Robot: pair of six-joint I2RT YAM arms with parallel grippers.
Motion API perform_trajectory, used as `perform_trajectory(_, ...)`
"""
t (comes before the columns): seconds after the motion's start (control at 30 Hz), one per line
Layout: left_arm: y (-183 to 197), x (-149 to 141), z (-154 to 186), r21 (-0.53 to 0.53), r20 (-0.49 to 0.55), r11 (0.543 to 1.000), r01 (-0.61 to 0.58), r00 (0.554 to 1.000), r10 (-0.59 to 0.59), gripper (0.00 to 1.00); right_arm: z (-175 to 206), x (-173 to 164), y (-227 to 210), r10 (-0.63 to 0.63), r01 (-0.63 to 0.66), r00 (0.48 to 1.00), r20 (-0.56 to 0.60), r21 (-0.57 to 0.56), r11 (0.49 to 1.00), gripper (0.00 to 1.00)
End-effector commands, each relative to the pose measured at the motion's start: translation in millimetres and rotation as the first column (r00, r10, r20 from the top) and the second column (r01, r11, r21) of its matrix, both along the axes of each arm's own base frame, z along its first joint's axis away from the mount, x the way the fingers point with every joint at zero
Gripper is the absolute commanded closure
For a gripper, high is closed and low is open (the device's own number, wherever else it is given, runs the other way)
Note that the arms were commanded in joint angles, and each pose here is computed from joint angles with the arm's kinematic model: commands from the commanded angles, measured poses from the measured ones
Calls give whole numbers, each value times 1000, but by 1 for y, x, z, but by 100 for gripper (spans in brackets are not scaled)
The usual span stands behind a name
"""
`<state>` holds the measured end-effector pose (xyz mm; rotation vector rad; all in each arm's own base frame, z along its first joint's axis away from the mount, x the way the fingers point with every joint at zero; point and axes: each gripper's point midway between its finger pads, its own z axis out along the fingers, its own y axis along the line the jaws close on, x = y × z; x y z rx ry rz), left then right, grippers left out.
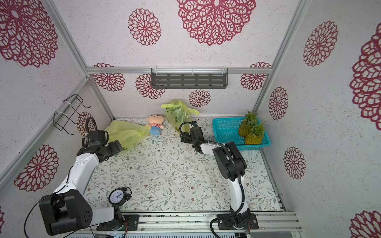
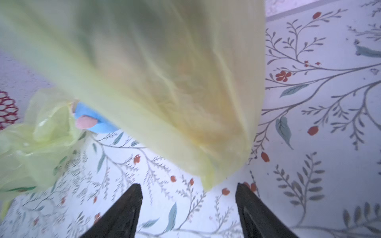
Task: Place the pineapple into a plastic bag & tie a knot
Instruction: Move the plastic bag to the center of the board, then adjust the plastic bag at the center of the board.
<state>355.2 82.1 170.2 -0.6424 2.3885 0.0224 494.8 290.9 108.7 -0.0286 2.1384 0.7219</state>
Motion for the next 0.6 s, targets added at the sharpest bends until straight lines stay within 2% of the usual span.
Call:
perform_trajectory(0.0, -18, 13, 13, 83, -38, 952, 294, 956, -292, 3, 38, -21, -2, 41, -43, 998, 41, 55, 998, 22)
perform_trajectory(0.03, -17, 13, 14, 119, -73, 931, 344, 939, -337, 3, 38, -28, -4, 40, -43, 998, 39, 65, 997, 21)
perform_trajectory(0.1, -5, 15, 13, 189, -138, 906, 379, 924, -357, 3, 40, -38, -8, 37, -40, 999, 38, 88, 995, 20)
perform_trajectory(0.2, 7, 20, 2, 235, -236, 872, 430, 895, -378, 3, 45, -51, -15, 22, -26, 999, 39, 125, 992, 17)
perform_trajectory(0.37, 21, 23, -33, 223, -392, 828, 514, 825, -406, 3, 56, -68, -18, 47, -52, 998, 40, 155, 986, 11)
perform_trajectory(0.5, 24, 23, -64, 146, -460, 830, 539, 780, -425, 1, 64, -79, -20, 62, -70, 997, 52, 169, 983, 10)
perform_trajectory(0.57, 24, 25, -75, 125, -472, 839, 530, 775, -420, 7, 67, -82, -22, 58, -67, 997, 56, 173, 983, 10)
